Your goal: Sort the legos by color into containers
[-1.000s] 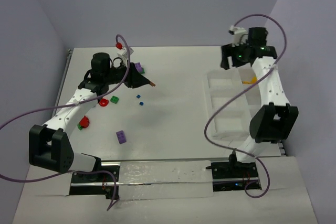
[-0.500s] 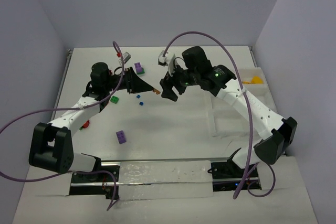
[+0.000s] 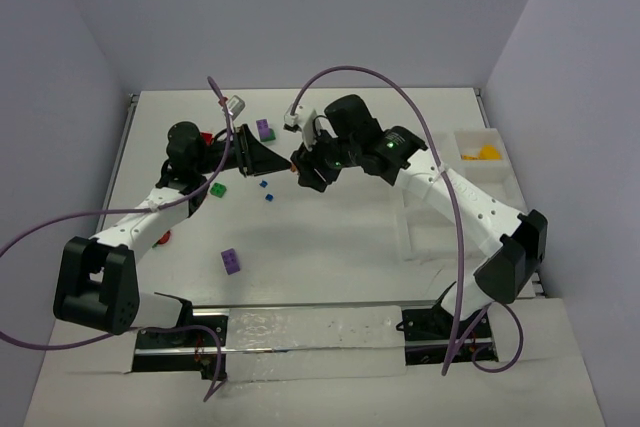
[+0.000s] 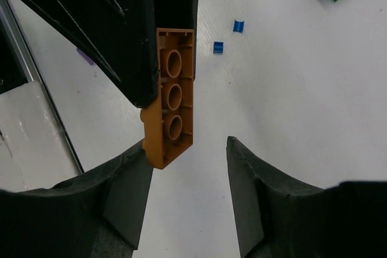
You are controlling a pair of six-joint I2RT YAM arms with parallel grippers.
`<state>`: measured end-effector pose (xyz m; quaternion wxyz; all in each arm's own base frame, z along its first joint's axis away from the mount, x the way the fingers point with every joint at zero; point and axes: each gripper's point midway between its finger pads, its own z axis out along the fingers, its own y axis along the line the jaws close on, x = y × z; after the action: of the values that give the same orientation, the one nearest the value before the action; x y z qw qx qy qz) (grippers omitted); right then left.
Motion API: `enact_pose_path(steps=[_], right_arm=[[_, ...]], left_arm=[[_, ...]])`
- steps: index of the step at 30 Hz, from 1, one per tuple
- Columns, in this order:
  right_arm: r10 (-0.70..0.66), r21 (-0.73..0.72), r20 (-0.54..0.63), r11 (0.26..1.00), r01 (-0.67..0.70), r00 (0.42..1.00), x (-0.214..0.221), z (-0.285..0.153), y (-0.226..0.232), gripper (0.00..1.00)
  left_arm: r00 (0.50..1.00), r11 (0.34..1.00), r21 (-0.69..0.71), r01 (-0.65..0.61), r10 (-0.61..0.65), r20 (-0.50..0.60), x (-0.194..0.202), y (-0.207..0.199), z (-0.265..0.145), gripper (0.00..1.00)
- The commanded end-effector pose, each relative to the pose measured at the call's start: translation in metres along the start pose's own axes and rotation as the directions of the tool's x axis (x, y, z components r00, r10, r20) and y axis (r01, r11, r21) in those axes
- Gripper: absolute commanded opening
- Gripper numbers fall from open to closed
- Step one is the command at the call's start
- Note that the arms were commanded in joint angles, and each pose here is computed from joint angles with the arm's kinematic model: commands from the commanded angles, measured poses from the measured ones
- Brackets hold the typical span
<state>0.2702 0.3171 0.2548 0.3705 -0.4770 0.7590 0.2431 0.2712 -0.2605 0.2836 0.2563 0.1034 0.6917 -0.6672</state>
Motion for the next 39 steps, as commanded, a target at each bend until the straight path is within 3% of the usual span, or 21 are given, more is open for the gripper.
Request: enact_pose_path(steps=[1, 10, 13, 14, 15, 18, 20, 22, 25, 30, 33, 35, 39], right_arm=[[-0.042, 0.052, 0.112, 0.998, 0.036, 0.993, -0.041, -0.006, -0.004, 0.54], [-0.091, 0.077, 0.127, 0.994, 0.082, 0.988, -0.05, -0.011, 0.003, 0.36], [-0.11, 0.094, 0.121, 0.991, 0.099, 0.987, -0.049, -0.01, 0.003, 0.17], [-0.113, 0.099, 0.119, 0.99, 0.101, 0.986, -0.049, -0.01, 0.003, 0.06], [-0.113, 0.104, 0.119, 0.989, 0.101, 0.986, -0.049, -0.01, 0.002, 0.0], [-0.116, 0.143, 0.11, 0.985, 0.1, 0.987, -0.045, -0.015, -0.004, 0.0], [-0.119, 0.172, 0.104, 0.98, 0.1, 0.987, -0.04, -0.026, -0.009, 0.0], [-0.077, 0.226, 0.054, 0.972, 0.063, 0.996, -0.01, -0.037, -0.033, 0.0], [0.009, 0.325, -0.012, 0.946, -0.005, 1.0, 0.043, -0.07, -0.072, 0.0], [0.128, 0.511, -0.177, 0.859, -0.02, 0.976, 0.144, -0.142, -0.135, 0.0], [0.217, 0.6, -0.314, 0.8, 0.015, 0.924, 0.215, -0.194, -0.165, 0.0], [0.321, 0.667, -0.346, 0.745, -0.009, 0.882, 0.248, -0.229, -0.182, 0.0], [0.432, 0.69, -0.422, 0.723, -0.027, 0.797, 0.291, -0.261, -0.199, 0.0]], left_arm=[[0.999, 0.998, 0.041, -0.043, 0.043, 0.005, -0.002, -0.016, -0.003, 0.0], [1.0, 1.0, 0.014, -0.013, 0.012, 0.009, -0.002, -0.007, -0.002, 0.0], [1.0, 1.0, 0.014, -0.008, 0.008, 0.008, -0.003, -0.007, -0.001, 0.02], [1.0, 1.0, 0.014, -0.004, 0.004, 0.007, -0.004, -0.007, -0.001, 0.05], [1.0, 1.0, 0.011, -0.004, 0.004, 0.006, -0.003, -0.006, -0.001, 0.1], [1.0, 1.0, -0.012, -0.019, 0.019, 0.008, -0.005, -0.003, -0.001, 0.59], [1.0, 0.999, -0.05, -0.013, 0.013, 0.009, -0.006, 0.003, -0.004, 0.85], [0.993, 0.99, -0.087, -0.109, 0.112, 0.025, -0.021, 0.003, -0.009, 0.99], [0.974, 0.95, -0.227, -0.213, 0.226, 0.033, -0.044, 0.02, -0.025, 0.99], [0.9, 0.786, -0.481, -0.389, 0.435, -0.019, -0.079, 0.04, -0.049, 0.99], [0.871, 0.705, -0.557, -0.439, 0.485, -0.073, -0.087, 0.056, -0.059, 0.99], [0.868, 0.686, -0.578, -0.441, 0.49, -0.081, -0.09, 0.062, -0.061, 0.99], [0.867, 0.667, -0.603, -0.438, 0.49, -0.088, -0.092, 0.071, -0.064, 0.99]])
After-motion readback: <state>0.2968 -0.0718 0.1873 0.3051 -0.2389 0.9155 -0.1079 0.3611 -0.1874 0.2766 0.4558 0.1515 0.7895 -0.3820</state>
